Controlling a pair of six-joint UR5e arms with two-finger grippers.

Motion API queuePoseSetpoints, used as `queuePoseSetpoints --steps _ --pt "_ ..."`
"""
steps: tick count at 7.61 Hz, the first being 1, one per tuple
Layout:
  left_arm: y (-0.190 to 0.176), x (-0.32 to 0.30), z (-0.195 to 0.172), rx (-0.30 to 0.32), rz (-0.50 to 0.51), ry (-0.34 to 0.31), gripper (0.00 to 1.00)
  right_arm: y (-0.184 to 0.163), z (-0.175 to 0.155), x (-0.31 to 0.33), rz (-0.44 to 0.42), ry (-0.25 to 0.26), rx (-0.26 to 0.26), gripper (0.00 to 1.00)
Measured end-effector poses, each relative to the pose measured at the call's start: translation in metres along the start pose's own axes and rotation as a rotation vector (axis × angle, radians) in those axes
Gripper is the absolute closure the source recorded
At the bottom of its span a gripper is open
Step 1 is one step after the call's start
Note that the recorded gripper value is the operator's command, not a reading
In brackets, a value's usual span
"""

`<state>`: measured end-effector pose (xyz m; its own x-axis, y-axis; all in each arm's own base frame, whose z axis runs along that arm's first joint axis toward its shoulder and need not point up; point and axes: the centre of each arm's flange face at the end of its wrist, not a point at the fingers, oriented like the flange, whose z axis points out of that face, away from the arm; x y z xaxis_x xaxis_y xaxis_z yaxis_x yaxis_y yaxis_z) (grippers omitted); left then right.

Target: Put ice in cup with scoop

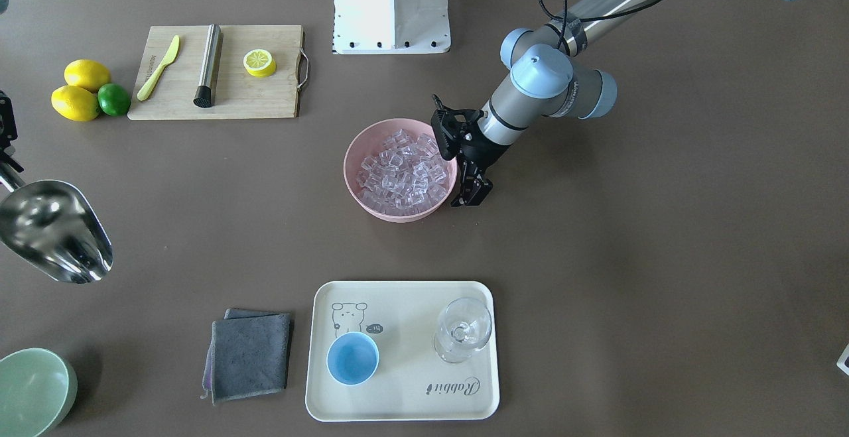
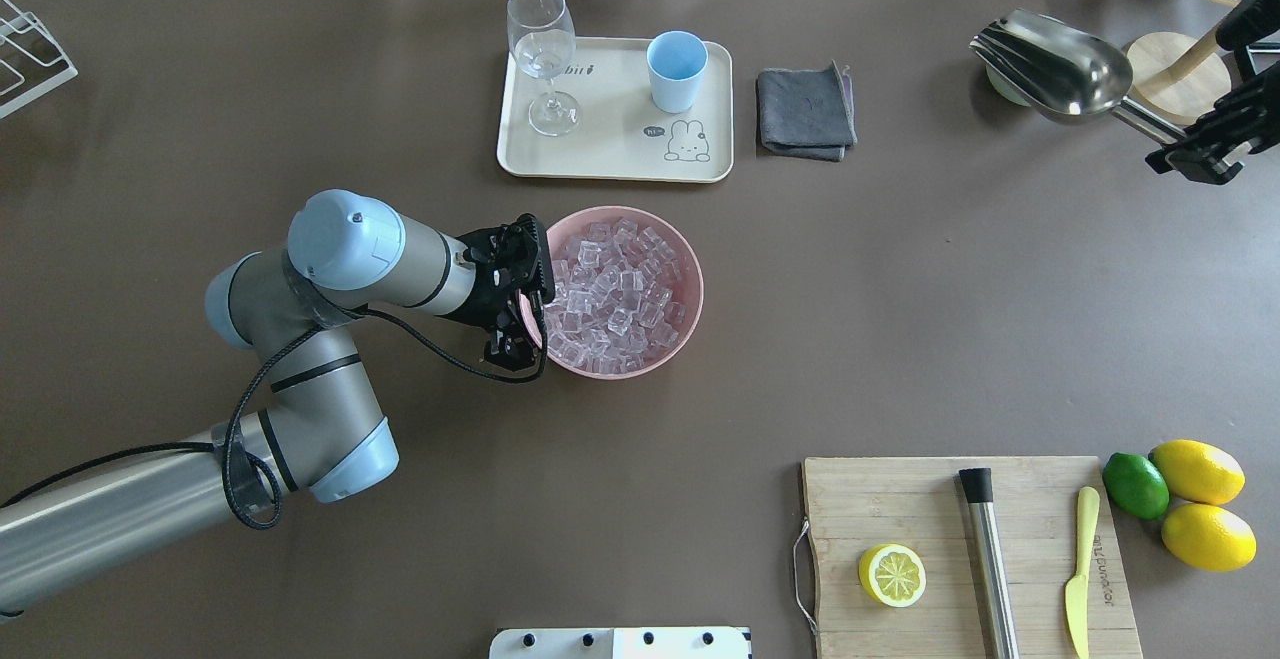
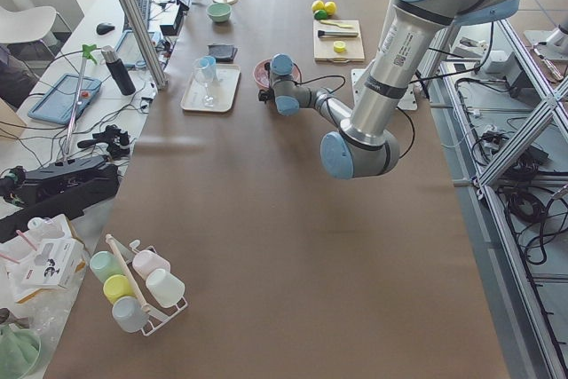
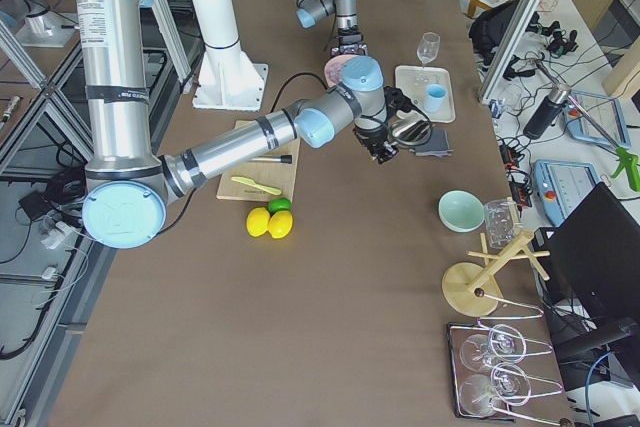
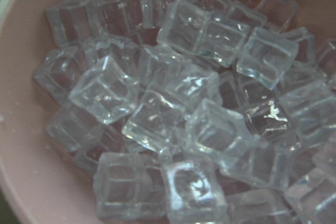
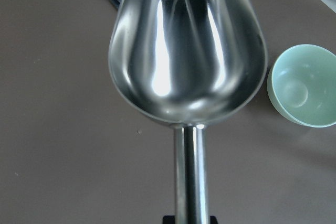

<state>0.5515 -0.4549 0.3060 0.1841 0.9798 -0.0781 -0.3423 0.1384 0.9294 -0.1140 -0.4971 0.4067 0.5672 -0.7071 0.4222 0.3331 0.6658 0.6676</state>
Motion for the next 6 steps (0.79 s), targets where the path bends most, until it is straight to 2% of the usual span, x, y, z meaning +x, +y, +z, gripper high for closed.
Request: queuePoseSetpoints --steps 1,3,4,6 --pt "0.001 0.000 0.000 -0.001 0.024 0.000 0.01 -0.028 -0.009 -0.023 -0.002 -0.013 -0.036 1.00" --pt "0.004 -0.003 -0.001 -0.005 0.034 -0.003 0.01 -0.075 -0.025 -0.065 -0.015 0.002 -0.108 1.00" --pt "0.004 -0.004 -0.001 -0.005 0.033 -0.004 0.01 -0.088 -0.027 -0.077 -0.028 0.007 -0.126 1.00" --pt "0.003 -0.004 -0.002 -0.003 0.032 -0.004 0.01 -0.105 -0.010 -0.088 -0.151 0.063 -0.168 1.00"
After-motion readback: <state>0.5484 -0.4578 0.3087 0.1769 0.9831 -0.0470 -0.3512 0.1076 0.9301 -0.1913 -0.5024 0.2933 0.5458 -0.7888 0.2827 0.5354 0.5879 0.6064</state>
